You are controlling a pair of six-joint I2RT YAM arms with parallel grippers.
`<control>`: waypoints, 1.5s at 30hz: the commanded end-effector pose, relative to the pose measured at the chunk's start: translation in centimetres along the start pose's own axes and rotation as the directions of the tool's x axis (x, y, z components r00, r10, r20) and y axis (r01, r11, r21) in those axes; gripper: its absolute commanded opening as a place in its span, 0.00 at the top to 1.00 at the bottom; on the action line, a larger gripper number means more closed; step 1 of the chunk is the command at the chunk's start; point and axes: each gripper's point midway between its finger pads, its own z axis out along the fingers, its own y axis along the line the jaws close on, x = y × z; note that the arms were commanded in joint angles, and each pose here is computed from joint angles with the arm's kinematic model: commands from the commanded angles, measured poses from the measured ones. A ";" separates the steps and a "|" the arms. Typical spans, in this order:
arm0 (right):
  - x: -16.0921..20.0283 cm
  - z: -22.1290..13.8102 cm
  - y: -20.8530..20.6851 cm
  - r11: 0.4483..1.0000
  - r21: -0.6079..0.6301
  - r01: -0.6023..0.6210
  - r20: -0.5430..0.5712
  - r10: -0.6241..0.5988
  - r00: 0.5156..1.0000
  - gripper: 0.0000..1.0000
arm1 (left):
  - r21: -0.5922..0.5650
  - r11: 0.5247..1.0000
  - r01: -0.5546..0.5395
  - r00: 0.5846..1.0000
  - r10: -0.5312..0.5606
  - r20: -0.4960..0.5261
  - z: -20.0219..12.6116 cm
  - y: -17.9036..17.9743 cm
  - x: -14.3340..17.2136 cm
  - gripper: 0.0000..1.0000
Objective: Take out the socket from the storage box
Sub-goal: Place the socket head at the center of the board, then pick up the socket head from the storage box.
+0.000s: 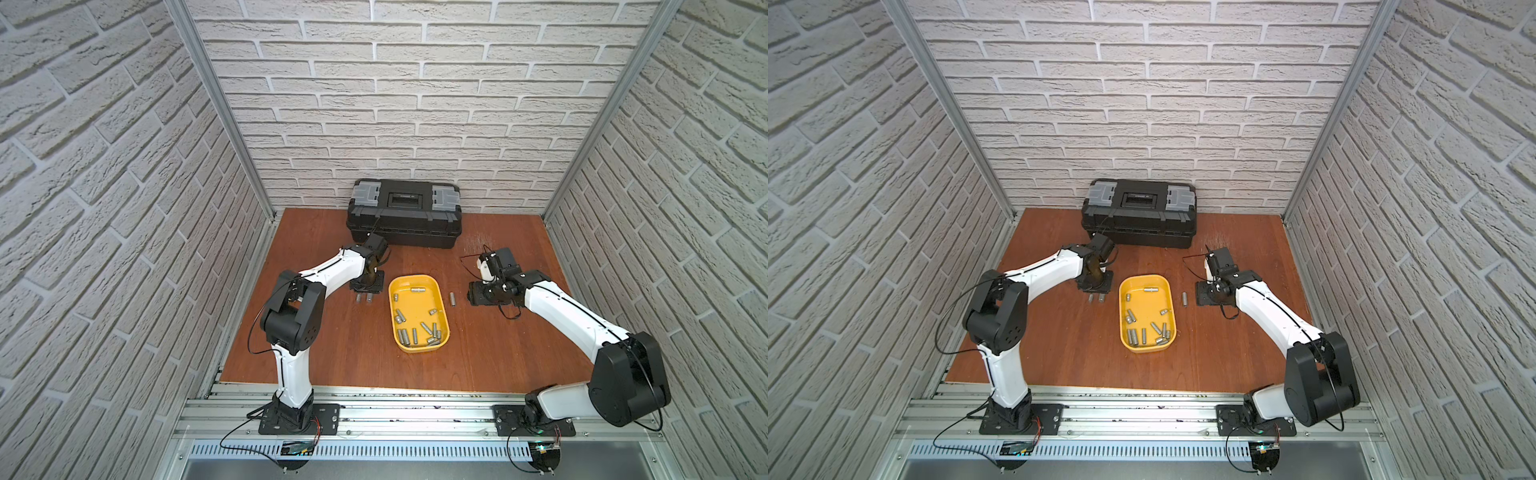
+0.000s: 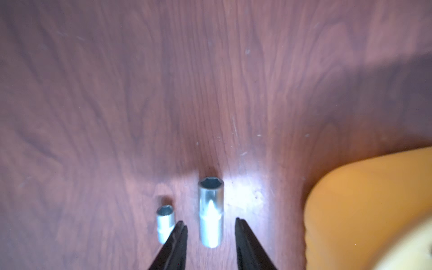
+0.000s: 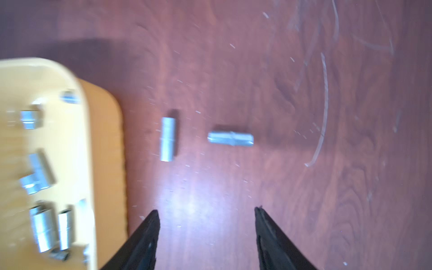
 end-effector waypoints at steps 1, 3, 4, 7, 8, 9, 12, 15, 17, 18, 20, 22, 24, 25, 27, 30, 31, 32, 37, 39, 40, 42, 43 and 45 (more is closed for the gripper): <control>-2.4 -1.9 4.6 0.992 -0.084 0.096 0.091 -0.088 0.992 0.35 | -0.011 1.000 0.020 0.995 -0.018 0.100 -3.8 0.8 -1.5 0.57; -2.6 -1.7 7.1 0.983 -0.110 0.148 0.098 -0.137 0.986 0.36 | -0.013 1.000 0.027 0.991 -0.025 0.130 -4.9 1.1 -1.8 0.54; -2.6 -1.4 8.4 0.977 -0.125 0.173 0.099 -0.161 0.982 0.36 | -0.016 0.999 0.033 0.989 -0.030 0.145 -5.4 1.3 -1.9 0.52; -2.2 -0.1 12.0 0.960 -0.169 0.225 0.086 -0.213 0.973 0.37 | -0.037 0.998 0.058 0.982 -0.051 0.181 -6.8 2.4 -1.8 0.48; -2.0 0.4 13.0 0.955 -0.181 0.236 0.076 -0.226 0.971 0.38 | -0.044 0.997 0.069 0.979 -0.060 0.193 -7.1 2.8 -1.8 0.47; -1.7 1.0 14.0 0.949 -0.191 0.251 0.067 -0.242 0.968 0.39 | -0.048 0.995 0.082 0.976 -0.071 0.208 -7.6 3.2 -1.7 0.46; -0.8 2.7 16.6 0.933 -0.214 0.290 0.039 -0.288 0.957 0.42 | -0.060 0.990 0.126 0.962 -0.108 0.250 -8.6 4.6 -1.4 0.42; 0.0 4.4 18.5 0.922 -0.226 0.316 0.010 -0.322 0.947 0.44 | -0.055 0.987 0.153 0.950 -0.132 0.283 -9.2 5.5 -0.8 0.32; 0.5 5.3 19.4 0.916 -0.233 0.327 -0.006 -0.337 0.941 0.47 | -0.060 0.982 0.176 0.943 -0.151 0.298 -9.6 6.2 -0.4 0.27; 0.6 5.7 19.8 0.914 -0.235 0.330 -0.014 -0.343 0.939 0.49 | -0.067 0.980 0.190 0.939 -0.161 0.305 -9.8 6.7 -0.3 0.23; 1.0 6.4 20.2 0.912 -0.236 0.337 -0.029 -0.353 0.935 0.52 | -0.073 0.975 0.211 0.932 -0.179 0.316 -10.1 7.4 0.0 0.14; 1.4 7.1 20.7 0.909 -0.234 0.344 -0.041 -0.363 0.931 0.55 | -0.067 0.971 0.231 0.925 -0.198 0.326 -10.3 7.9 0.2 0.02; 1.7 7.6 20.9 0.906 -0.233 0.353 -0.052 -0.374 0.926 0.58 | -0.061 0.968 0.243 0.920 -0.210 0.332 -10.4 8.2 0.3 0.02; 1.9 7.9 21.0 0.907 -0.228 0.355 -0.057 -0.377 0.925 0.59 | -0.058 0.966 0.252 0.917 -0.219 0.333 -10.4 8.4 0.4 0.02; 2.3 8.4 21.0 0.906 -0.220 0.362 -0.070 -0.385 0.920 0.61 | -0.050 0.963 0.266 0.913 -0.235 0.335 -10.4 8.5 0.5 0.02; 2.7 9.0 20.8 0.907 -0.210 0.365 -0.083 -0.388 0.918 0.63 | -0.045 0.955 0.294 0.905 -0.263 0.335 -10.2 8.9 0.7 0.02; 2.9 9.1 20.8 0.908 -0.205 0.367 -0.088 -0.390 0.916 0.64 | -0.045 0.955 0.294 0.906 -0.263 0.333 -10.2 8.9 0.7 0.02; 3.0 9.3 20.7 0.907 -0.200 0.369 -0.093 -0.393 0.915 0.64 | -0.040 0.956 0.292 0.906 -0.263 0.332 -10.1 8.8 0.8 0.02; 3.2 9.7 20.7 0.909 -0.196 0.368 -0.100 -0.392 0.915 0.67 | -0.023 0.960 0.278 0.909 -0.255 0.331 -10.1 8.5 0.9 0.02; 3.6 10.4 20.6 0.909 -0.192 0.369 -0.117 -0.395 0.911 0.68 | -0.017 0.961 0.276 0.907 -0.255 0.334 -10.2 8.4 0.9 0.02; 3.9 10.8 20.6 0.909 -0.191 0.371 -0.127 -0.398 0.909 0.68 | -0.016 0.961 0.277 0.906 -0.256 0.336 -10.2 8.5 1.0 0.02; 4.2 11.1 20.7 0.909 -0.189 0.373 -0.134 -0.400 0.907 0.69 | -0.014 0.960 0.281 0.905 -0.260 0.338 -10.2 8.5 1.1 0.02; 4.3 11.2 20.7 0.908 -0.187 0.375 -0.136 -0.402 0.906 0.69 | -0.014 0.959 0.282 0.905 -0.261 0.337 -10.2 8.5 1.1 0.02; 4.5 11.5 20.5 0.908 -0.171 0.382 -0.143 -0.407 0.902 0.71 | -0.016 0.959 0.284 0.905 -0.262 0.334 -10.1 8.6 1.3 0.02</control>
